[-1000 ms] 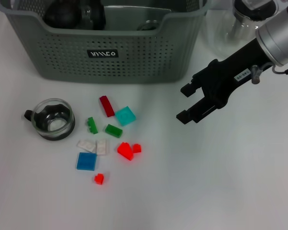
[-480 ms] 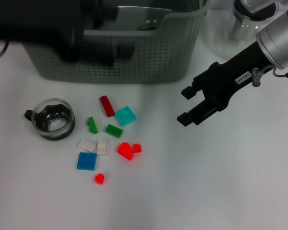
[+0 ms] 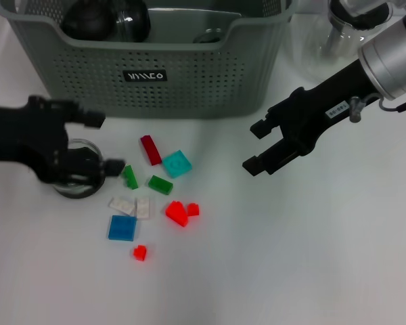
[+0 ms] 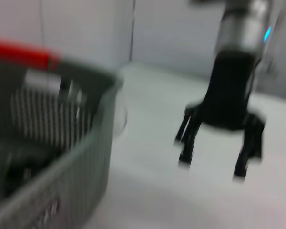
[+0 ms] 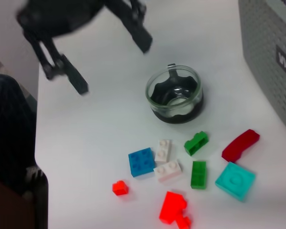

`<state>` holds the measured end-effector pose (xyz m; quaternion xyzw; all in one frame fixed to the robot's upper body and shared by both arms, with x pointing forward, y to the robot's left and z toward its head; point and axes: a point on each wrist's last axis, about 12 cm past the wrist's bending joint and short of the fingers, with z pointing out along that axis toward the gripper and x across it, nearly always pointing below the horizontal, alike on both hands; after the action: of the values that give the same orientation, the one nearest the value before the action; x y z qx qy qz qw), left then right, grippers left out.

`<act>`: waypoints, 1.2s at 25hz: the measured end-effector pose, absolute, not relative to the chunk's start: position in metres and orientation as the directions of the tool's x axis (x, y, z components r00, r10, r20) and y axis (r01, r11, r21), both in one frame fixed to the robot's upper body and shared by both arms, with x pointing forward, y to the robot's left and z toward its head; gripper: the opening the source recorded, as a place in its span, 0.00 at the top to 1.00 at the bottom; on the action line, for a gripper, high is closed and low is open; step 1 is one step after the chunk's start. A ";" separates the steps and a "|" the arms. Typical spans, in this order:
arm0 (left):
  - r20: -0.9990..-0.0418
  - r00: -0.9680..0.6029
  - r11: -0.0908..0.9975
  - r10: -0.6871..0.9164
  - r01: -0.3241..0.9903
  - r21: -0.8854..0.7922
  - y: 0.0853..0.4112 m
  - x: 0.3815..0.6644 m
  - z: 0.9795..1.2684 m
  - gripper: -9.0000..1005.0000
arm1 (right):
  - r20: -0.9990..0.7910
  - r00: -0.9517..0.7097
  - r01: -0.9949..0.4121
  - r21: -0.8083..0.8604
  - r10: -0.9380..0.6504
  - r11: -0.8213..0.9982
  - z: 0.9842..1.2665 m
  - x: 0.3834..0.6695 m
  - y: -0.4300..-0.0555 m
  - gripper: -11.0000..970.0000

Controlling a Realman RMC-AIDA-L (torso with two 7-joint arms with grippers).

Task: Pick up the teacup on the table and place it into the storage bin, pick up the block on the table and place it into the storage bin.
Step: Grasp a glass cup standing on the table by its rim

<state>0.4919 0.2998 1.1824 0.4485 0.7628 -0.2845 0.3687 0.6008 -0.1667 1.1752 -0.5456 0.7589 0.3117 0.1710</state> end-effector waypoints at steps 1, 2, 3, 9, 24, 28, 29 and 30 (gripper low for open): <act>-0.799 -0.342 0.441 0.495 0.891 -0.108 0.301 0.492 1.180 0.14 | -0.601 -0.347 -0.934 0.288 -0.720 0.210 1.174 0.600 -0.166 0.12; -0.781 -0.353 0.441 0.515 0.891 -0.112 0.301 0.491 1.178 0.14 | -0.603 -0.348 -0.934 0.289 -0.718 0.210 1.173 0.600 -0.165 0.12; -0.769 -0.358 0.440 0.529 0.891 -0.112 0.301 0.491 1.177 0.14 | -0.605 -0.349 -0.934 0.288 -0.716 0.211 1.173 0.600 -0.163 0.12; -0.670 -0.390 0.440 0.632 0.892 -0.104 0.299 0.493 1.170 0.14 | -0.613 -0.349 -0.933 0.298 -0.709 0.202 1.169 0.598 -0.155 0.12; -0.463 -0.364 0.423 0.808 0.905 0.028 0.284 0.513 1.159 0.14 | -0.618 -0.379 -0.922 0.320 -0.689 0.219 1.162 0.596 -0.152 0.12; -0.413 -0.327 0.386 0.850 0.920 0.065 0.273 0.517 1.157 0.14 | -0.618 -0.383 -0.920 0.323 -0.687 0.222 1.161 0.596 -0.152 0.12; -0.405 -0.318 0.377 0.857 0.923 0.073 0.270 0.517 1.157 0.14 | -0.618 -0.383 -0.920 0.324 -0.686 0.222 1.160 0.596 -0.152 0.12; -0.395 -0.307 0.367 0.866 0.927 0.083 0.267 0.518 1.157 0.14 | -0.619 -0.383 -0.920 0.323 -0.686 0.222 1.160 0.596 -0.152 0.12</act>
<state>0.5175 0.2673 1.1569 0.5569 0.8045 -0.0800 0.1903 0.5957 -0.1516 1.1597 -0.5269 0.7618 0.3335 0.1758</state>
